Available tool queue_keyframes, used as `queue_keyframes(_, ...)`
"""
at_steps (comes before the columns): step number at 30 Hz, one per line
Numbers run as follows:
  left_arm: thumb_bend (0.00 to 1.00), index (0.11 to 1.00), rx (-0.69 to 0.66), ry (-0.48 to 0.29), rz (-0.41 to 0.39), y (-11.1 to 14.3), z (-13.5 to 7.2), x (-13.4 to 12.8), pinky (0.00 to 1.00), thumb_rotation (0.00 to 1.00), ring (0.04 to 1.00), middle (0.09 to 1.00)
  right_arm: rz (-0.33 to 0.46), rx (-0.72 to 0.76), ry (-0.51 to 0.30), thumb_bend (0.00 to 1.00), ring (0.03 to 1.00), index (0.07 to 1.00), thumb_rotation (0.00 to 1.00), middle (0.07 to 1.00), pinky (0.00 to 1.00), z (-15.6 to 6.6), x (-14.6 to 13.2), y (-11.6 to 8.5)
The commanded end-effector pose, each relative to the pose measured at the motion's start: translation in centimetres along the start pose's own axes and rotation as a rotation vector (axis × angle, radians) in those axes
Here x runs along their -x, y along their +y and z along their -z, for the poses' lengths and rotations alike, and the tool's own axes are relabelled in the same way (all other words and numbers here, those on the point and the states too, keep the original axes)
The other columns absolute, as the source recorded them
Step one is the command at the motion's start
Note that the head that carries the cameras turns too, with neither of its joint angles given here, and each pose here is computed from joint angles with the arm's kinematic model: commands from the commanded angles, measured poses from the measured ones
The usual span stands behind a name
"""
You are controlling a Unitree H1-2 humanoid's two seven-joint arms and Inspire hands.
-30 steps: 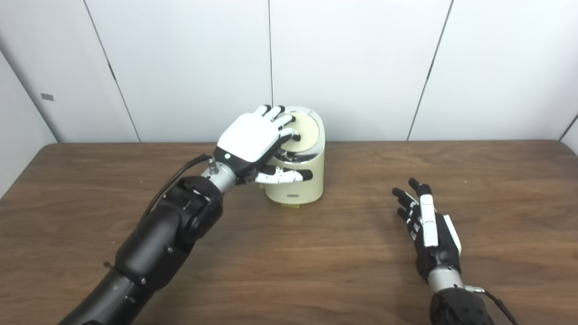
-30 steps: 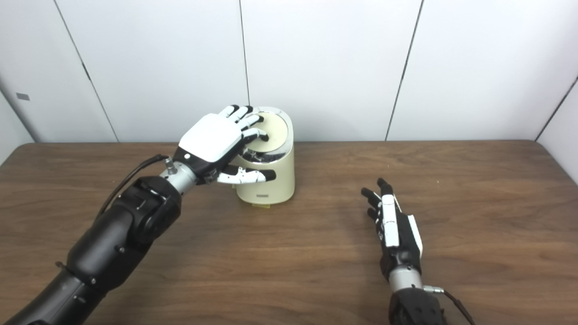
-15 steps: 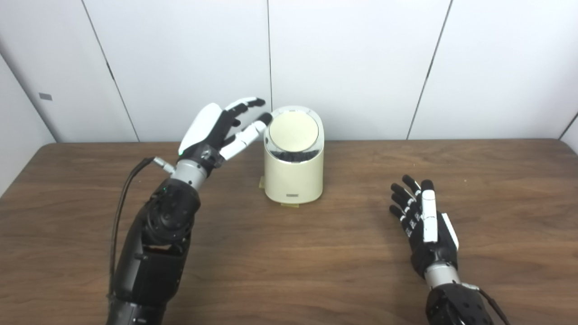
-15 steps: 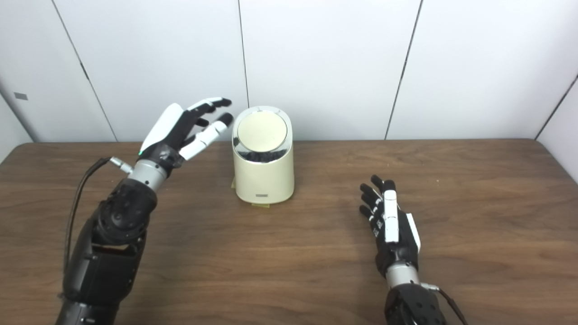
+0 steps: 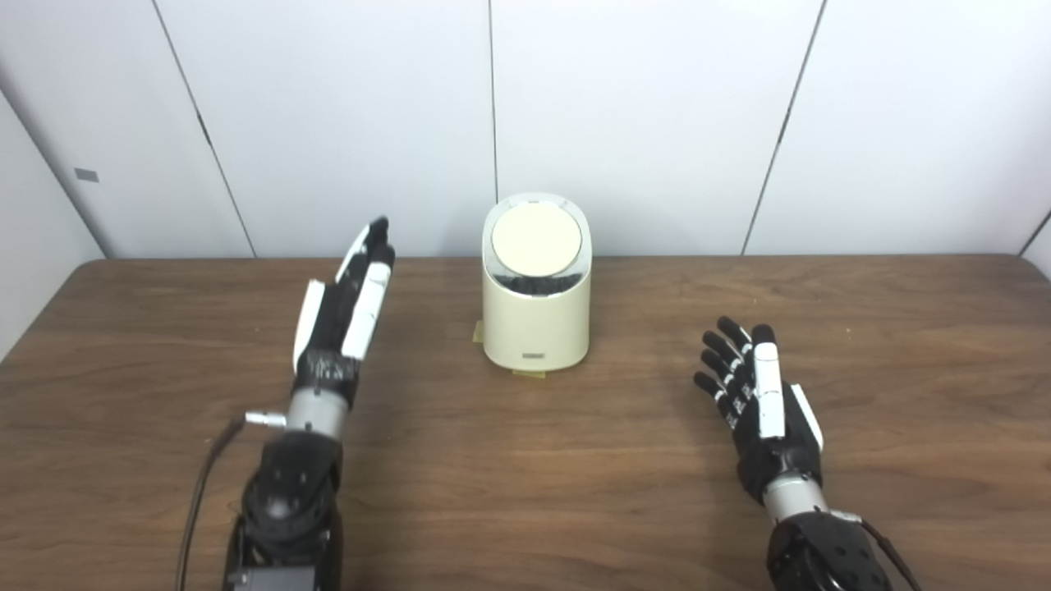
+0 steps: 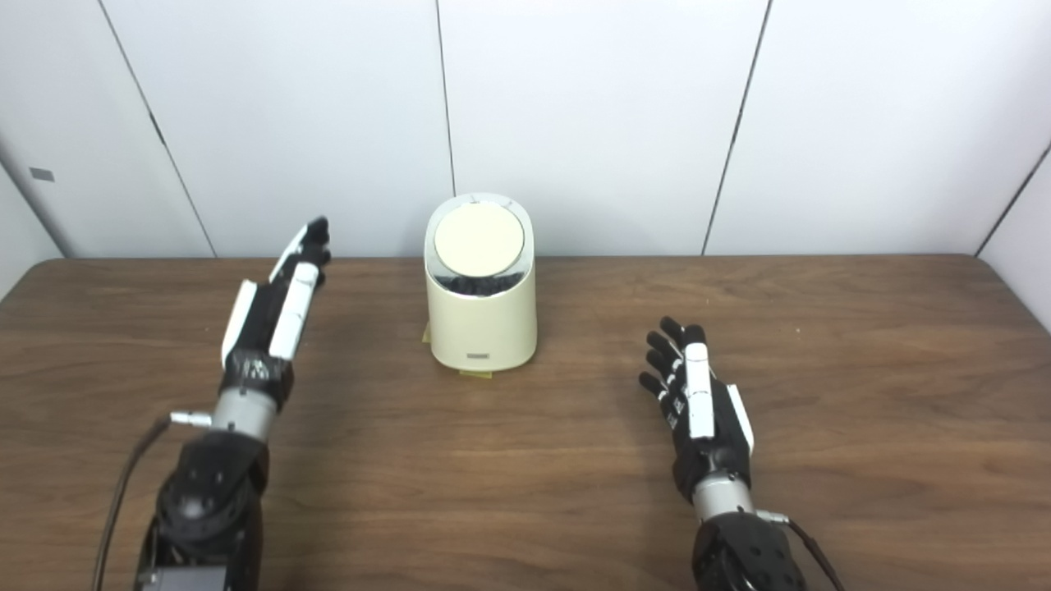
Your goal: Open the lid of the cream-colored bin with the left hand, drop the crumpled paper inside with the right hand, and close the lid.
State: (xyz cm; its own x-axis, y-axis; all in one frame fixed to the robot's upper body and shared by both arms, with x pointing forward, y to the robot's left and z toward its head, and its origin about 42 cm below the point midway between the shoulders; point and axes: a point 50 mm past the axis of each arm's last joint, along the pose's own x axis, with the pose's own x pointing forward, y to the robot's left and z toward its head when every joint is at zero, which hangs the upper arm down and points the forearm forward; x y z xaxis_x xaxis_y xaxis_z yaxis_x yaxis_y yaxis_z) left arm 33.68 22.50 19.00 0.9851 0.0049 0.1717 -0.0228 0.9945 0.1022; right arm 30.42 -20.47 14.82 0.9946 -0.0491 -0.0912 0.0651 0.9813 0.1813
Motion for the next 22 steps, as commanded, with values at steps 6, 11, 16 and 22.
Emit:
queue_keyframes(6, 0.53, 1.000, 0.139, 0.022, -0.049, 0.8, 0.4, 3.4, 1.00, 1.00, 1.000, 1.000, -0.082, 0.070, -0.147, 0.56, 0.961, 0.909, 0.95, 0.936, 0.95, -2.2, 0.2, 0.5)
queue_keyframes(11, 0.54, 1.000, 0.181, 0.081, -0.062, 1.4, 1.9, 5.7, 1.00, 1.00, 1.000, 1.000, -0.090, 0.102, -0.166, 0.57, 0.983, 0.927, 0.93, 0.968, 0.98, -2.0, 0.6, 0.3)
queue_keyframes(16, 0.55, 1.000, 0.221, 0.121, -0.042, 1.8, 3.2, 7.6, 1.00, 1.00, 1.000, 1.000, -0.076, 0.159, -0.174, 0.54, 0.999, 0.935, 0.97, 0.988, 1.00, -1.8, 1.1, -0.2)
queue_keyframes(22, 0.56, 1.000, 0.228, 0.129, -0.018, 2.6, 3.5, 8.4, 1.00, 1.00, 1.000, 1.000, -0.069, 0.208, -0.178, 0.56, 1.000, 0.947, 1.00, 1.000, 1.00, -1.6, 1.7, -0.7)
